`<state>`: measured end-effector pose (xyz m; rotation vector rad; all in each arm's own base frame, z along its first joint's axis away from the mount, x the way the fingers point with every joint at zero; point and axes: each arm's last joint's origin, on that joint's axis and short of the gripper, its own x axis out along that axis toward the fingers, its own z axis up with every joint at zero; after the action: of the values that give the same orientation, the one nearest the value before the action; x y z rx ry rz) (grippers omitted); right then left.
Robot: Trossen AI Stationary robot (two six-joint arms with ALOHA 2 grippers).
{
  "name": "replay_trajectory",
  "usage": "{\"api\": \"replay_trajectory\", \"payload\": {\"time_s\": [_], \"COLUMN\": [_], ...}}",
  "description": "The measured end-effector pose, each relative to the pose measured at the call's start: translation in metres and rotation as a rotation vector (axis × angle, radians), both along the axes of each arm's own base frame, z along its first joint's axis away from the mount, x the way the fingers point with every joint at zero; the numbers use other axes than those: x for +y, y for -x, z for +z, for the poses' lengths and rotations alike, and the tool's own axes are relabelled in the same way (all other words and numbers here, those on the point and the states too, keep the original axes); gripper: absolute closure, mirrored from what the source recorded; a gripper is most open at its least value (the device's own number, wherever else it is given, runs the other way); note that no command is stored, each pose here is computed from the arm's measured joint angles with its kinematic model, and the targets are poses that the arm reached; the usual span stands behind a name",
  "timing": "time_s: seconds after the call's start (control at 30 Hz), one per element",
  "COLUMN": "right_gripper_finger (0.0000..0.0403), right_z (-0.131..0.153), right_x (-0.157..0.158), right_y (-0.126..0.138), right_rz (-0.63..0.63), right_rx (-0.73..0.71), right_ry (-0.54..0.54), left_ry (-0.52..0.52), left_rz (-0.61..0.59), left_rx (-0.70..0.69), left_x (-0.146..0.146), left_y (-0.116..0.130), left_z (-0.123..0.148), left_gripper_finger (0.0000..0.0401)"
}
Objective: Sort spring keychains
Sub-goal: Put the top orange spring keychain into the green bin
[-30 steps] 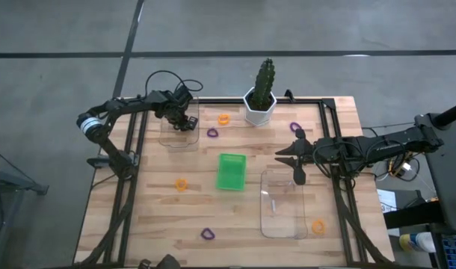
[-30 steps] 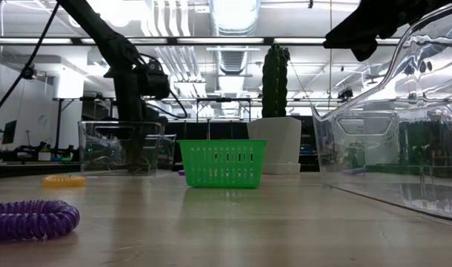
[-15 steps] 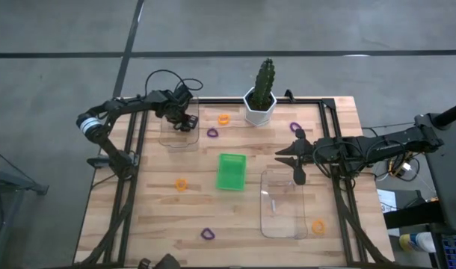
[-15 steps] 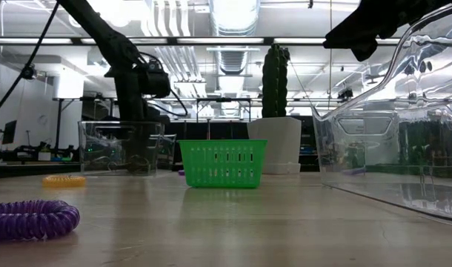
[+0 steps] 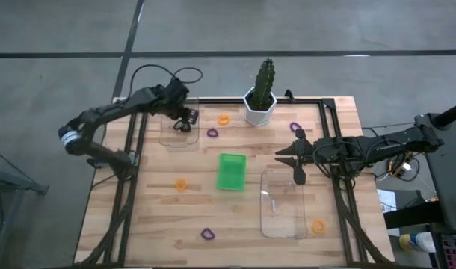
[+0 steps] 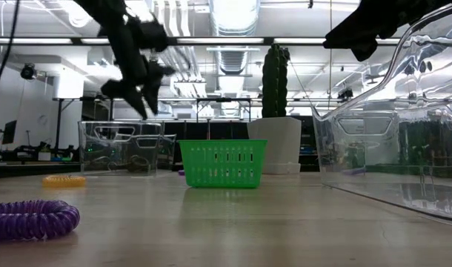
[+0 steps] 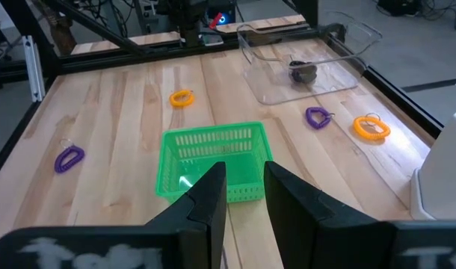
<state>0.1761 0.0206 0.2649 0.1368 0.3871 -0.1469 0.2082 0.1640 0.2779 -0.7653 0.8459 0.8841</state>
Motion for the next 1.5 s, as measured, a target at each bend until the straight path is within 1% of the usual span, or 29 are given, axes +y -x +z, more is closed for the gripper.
{"api": "replay_trajectory", "payload": {"time_s": [0.17, 0.3, 0.43, 0.53, 0.63, 0.77, 0.9, 1.03, 1.13, 1.3, 1.5], "right_gripper_finger": [0.0317, 0.0317, 0.0317, 0.0317, 0.0317, 0.0317, 0.0317, 0.0317, 0.0317, 0.0317, 0.0317], "right_z": [0.0, 0.0, 0.0, 0.0, 0.0, 0.0, 0.0, 0.0, 0.0, 0.0, 0.0], "right_x": [0.0, 0.0, 0.0, 0.0, 0.0, 0.0, 0.0, 0.0, 0.0, 0.0, 0.0], "right_y": [0.0, 0.0, 0.0, 0.0, 0.0, 0.0, 0.0, 0.0, 0.0, 0.0, 0.0], "right_rz": [0.0, 0.0, 0.0, -0.001, -0.001, -0.001, -0.001, -0.001, -0.001, -0.001, -0.001], "right_rx": [0.0, 0.0, 0.0, -0.001, -0.001, -0.002, -0.002, -0.002, -0.002, -0.002, -0.002], "right_ry": [0.001, 0.001, 0.001, -0.002, -0.002, -0.002, -0.003, -0.003, -0.003, -0.003, -0.002], "left_ry": [-0.038, -0.138, -0.244, -0.277, -0.262, -0.219, -0.175, -0.114, -0.072, -0.068, -0.083], "left_rz": [-0.119, -0.241, -0.349, -0.393, -0.392, -0.378, -0.365, -0.35, -0.334, -0.347, -0.428], "left_rx": [-0.097, -0.213, -0.367, -0.41, -0.373, -0.287, -0.161, 0.002, 0.085, 0.136, 0.205], "left_x": [-0.045, -0.073, -0.087, -0.091, -0.085, -0.071, -0.05, -0.026, -0.009, 0.009, 0.019], "left_y": [-0.01, -0.03, -0.059, -0.08, -0.097, -0.118, -0.134, -0.143, -0.148, -0.157, -0.163], "left_z": [0.02, 0.032, 0.039, 0.037, 0.028, 0.011, 0.004, 0.0, -0.002, -0.013, -0.035], "left_gripper_finger": [0.0254, 0.0254, 0.0254, 0.0254, 0.0254, 0.0254, 0.0254, 0.0254, 0.0254, 0.0254, 0.0254]}}
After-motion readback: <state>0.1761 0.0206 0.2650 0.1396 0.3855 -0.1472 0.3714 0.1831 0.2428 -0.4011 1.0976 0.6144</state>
